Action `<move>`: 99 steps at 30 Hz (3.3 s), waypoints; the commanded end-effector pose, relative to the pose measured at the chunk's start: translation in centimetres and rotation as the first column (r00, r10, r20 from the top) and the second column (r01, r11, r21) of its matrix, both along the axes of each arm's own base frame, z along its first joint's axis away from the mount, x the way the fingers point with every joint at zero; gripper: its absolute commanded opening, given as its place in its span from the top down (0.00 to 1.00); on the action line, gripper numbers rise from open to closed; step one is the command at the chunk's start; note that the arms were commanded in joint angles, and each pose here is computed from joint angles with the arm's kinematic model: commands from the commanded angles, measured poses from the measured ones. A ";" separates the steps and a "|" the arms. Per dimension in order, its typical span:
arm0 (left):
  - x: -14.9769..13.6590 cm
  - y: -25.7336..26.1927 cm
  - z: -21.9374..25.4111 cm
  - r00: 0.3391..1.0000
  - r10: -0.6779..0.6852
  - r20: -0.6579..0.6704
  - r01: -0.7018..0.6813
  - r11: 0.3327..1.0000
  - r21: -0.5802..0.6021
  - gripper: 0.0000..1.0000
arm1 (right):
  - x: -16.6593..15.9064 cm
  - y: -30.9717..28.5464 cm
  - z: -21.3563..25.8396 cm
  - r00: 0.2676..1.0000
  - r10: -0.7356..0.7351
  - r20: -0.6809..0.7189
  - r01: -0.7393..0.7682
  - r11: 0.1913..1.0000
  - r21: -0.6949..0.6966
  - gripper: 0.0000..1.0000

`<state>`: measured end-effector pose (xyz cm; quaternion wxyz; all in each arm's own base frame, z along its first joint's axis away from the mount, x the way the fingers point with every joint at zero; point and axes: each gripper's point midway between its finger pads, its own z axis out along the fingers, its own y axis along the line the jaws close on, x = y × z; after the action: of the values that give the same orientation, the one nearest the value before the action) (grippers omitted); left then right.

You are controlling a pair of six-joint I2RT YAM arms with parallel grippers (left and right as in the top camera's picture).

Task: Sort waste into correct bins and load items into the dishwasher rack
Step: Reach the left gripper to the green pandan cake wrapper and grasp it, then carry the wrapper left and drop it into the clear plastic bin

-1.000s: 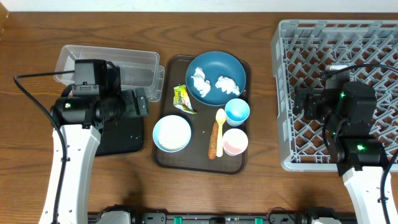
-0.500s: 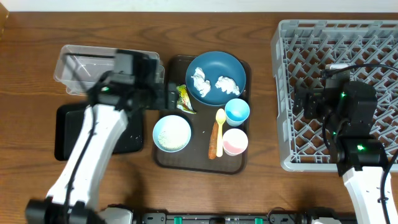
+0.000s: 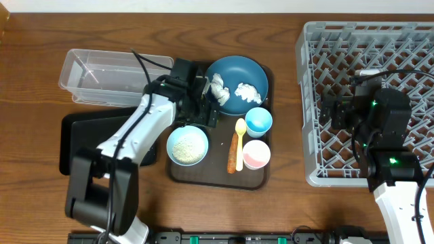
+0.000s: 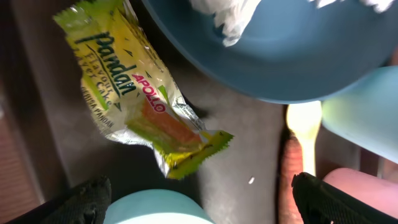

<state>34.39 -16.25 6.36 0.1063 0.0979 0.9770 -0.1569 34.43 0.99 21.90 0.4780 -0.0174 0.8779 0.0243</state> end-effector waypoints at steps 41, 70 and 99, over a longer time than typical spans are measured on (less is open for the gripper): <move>0.5 1.2 -4.2 0.999 0.009 -0.031 -0.006 0.994 0.111 0.21 | 0.3 0.6 1.0 0.999 0.023 0.022 -0.023 1.000 -0.001 0.01; 1.4 2.9 -2.0 0.999 0.036 0.034 -0.041 0.981 0.190 0.94 | 0.2 0.4 0.9 1.000 0.014 0.016 -0.014 1.000 -0.007 0.01; 10.3 18.1 7.6 0.792 0.371 0.484 -0.513 0.834 0.200 0.90 | 0.2 0.4 0.8 1.000 0.016 0.013 -0.016 1.000 -0.009 0.01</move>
<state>44.03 1.48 14.97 0.3426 -0.0871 0.9324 0.0754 34.35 0.93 21.77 0.4751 -0.0165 0.8795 0.0229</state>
